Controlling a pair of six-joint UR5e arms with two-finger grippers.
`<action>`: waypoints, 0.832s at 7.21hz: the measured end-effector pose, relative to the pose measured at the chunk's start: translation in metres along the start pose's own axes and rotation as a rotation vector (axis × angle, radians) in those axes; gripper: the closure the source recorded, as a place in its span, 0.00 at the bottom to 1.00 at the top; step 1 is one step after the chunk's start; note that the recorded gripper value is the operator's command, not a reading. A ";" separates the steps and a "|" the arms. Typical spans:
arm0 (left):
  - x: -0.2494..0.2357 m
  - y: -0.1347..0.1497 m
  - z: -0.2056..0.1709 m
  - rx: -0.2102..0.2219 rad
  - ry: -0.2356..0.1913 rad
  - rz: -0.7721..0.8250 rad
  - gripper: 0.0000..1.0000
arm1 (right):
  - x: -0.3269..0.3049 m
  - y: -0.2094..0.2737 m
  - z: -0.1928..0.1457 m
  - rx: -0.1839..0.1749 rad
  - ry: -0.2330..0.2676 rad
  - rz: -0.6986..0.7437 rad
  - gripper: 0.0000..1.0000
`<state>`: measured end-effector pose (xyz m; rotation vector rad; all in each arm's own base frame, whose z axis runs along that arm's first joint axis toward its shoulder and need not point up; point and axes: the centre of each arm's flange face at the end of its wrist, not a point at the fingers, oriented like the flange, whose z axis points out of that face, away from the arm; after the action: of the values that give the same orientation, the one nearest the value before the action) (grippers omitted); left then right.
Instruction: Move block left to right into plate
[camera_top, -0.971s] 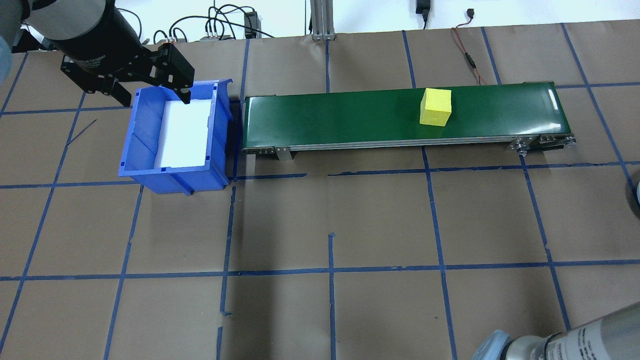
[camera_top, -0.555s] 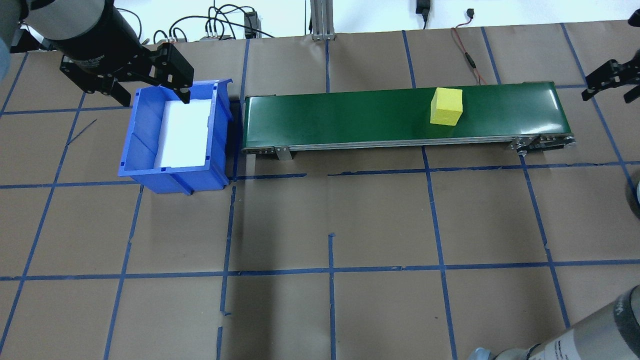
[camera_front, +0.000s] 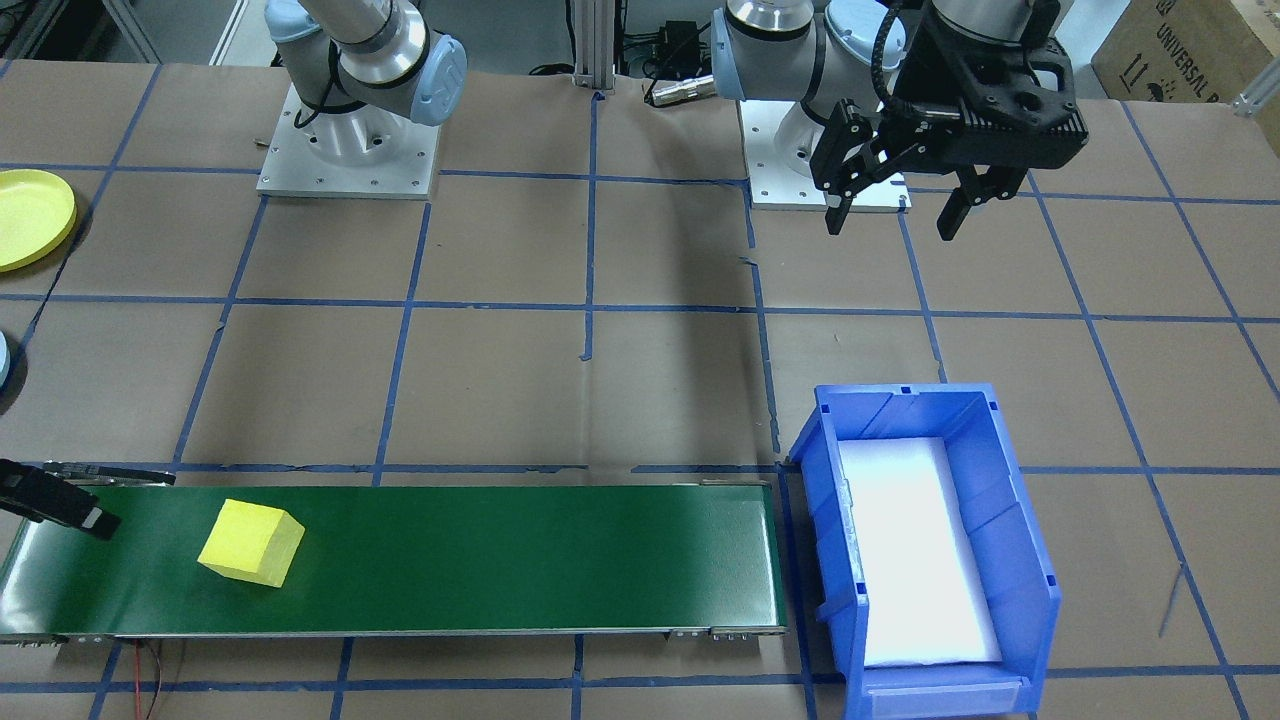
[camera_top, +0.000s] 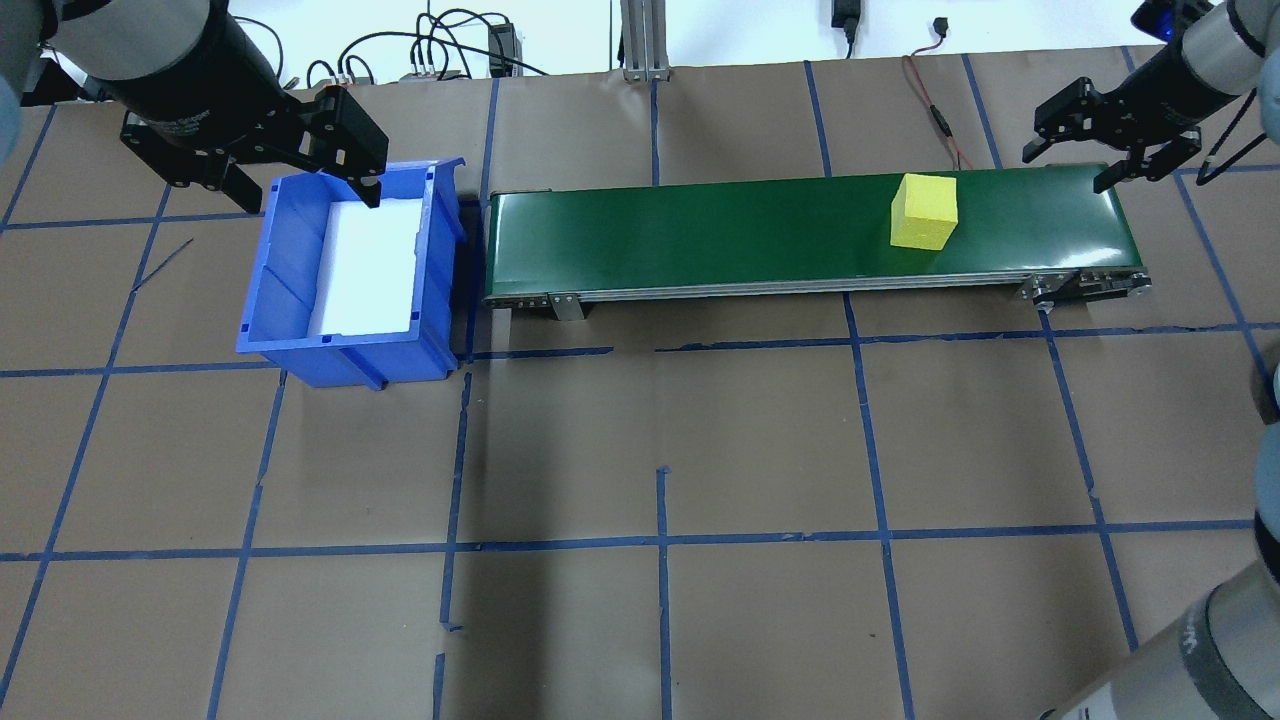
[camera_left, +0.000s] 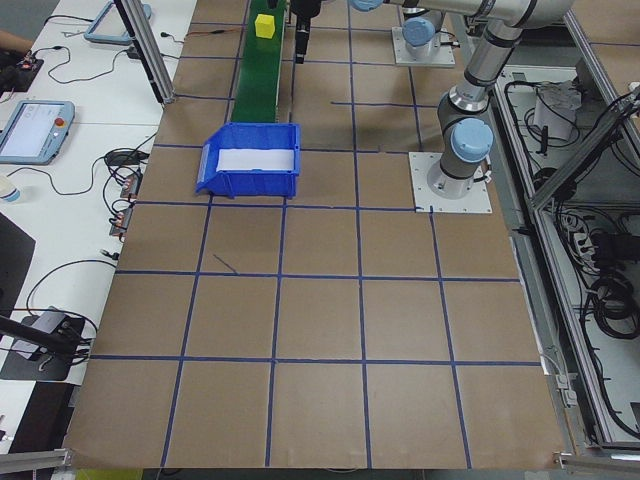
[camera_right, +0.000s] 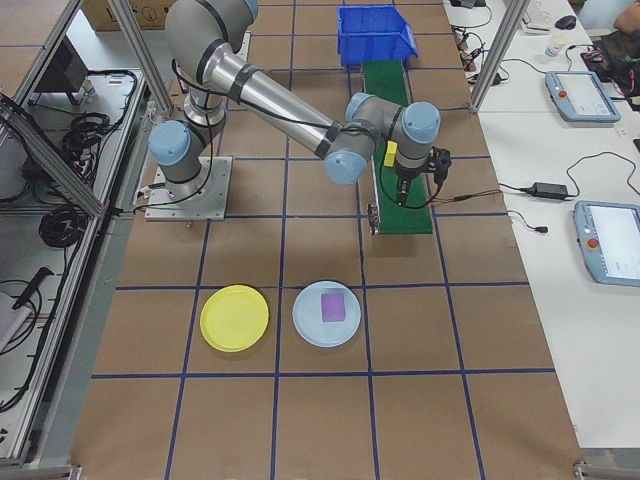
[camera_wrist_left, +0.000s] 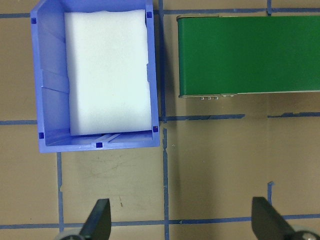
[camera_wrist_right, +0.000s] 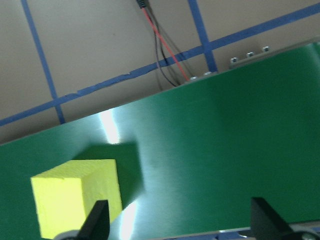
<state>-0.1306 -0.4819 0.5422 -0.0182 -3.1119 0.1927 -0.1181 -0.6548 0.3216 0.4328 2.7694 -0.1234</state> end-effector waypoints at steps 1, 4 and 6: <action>0.000 0.000 0.000 0.000 0.000 0.001 0.00 | -0.003 -0.003 0.008 0.003 -0.041 0.030 0.00; -0.002 -0.001 0.001 -0.002 -0.003 -0.003 0.00 | -0.004 -0.010 0.030 0.008 -0.066 0.040 0.00; -0.002 -0.003 0.003 0.003 -0.003 -0.004 0.00 | -0.009 -0.004 0.041 -0.008 -0.068 0.034 0.00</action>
<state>-0.1284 -0.4856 0.5393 -0.0115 -3.1140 0.1976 -0.0983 -0.6671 0.2861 0.4652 2.6934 -0.1161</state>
